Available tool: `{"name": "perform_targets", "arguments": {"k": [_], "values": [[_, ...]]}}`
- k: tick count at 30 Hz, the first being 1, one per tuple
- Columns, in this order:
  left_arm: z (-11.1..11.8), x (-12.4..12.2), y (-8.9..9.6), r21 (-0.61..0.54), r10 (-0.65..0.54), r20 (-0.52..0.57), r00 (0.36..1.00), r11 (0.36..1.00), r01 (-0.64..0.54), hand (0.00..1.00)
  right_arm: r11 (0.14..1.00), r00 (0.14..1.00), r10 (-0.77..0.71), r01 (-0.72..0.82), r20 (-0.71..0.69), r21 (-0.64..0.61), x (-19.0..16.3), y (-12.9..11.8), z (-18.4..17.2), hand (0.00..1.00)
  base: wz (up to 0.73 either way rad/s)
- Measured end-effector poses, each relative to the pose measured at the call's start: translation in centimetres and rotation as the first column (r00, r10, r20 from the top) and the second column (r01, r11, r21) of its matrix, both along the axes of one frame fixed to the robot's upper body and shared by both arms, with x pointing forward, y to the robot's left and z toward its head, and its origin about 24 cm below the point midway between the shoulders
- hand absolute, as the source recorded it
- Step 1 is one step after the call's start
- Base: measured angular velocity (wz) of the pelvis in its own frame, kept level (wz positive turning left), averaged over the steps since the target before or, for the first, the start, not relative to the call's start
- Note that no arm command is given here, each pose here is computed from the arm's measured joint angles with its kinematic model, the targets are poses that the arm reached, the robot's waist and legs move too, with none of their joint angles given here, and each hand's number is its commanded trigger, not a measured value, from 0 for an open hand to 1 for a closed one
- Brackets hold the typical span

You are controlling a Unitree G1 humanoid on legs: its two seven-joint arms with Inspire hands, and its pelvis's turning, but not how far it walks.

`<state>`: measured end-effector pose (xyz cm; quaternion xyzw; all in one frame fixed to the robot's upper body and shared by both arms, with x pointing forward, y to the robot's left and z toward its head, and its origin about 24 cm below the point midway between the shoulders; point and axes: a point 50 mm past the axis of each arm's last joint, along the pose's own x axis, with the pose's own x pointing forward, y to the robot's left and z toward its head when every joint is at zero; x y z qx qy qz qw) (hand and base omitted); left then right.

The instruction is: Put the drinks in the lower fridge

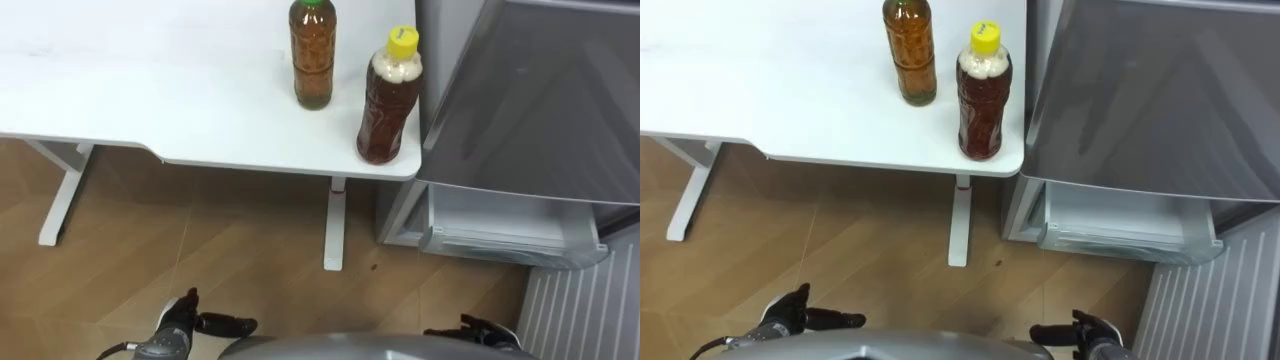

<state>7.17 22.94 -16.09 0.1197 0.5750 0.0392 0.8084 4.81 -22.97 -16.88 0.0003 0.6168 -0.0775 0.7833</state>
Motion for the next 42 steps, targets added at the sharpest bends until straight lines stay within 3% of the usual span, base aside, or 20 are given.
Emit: {"name": "perform_targets", "arguments": {"k": [26, 35, 38, 42], "values": [[0.0, -0.3, 0.1, 0.014, 0.043, 0.005, 0.999, 0.999, -0.043, 0.00, 0.997, 0.998, -0.069, 0.069, -0.015, 0.020, -0.6, -0.2, -0.1, 0.00, 0.00], [-0.3, -2.5, 0.8, 0.048, 0.306, -0.010, 0.952, 0.951, -0.305, 0.00, 0.996, 0.996, -0.088, 0.088, -0.035, 0.016, -1.0, -0.3, -0.1, 0.00, 0.00], [-0.3, -3.6, 1.4, 0.061, 0.430, -0.007, 0.903, 0.901, -0.429, 0.00, 0.995, 0.994, -0.101, 0.102, -0.042, 0.019, -1.1, -0.3, -0.1, 0.00, 0.00], [-0.2, -4.6, 2.0, 0.059, 0.629, 0.015, 0.777, 0.775, -0.629, 0.00, 0.995, 0.994, -0.100, 0.101, -0.048, 0.018, -1.2, -0.3, -0.1, 0.00, 0.00]]}}
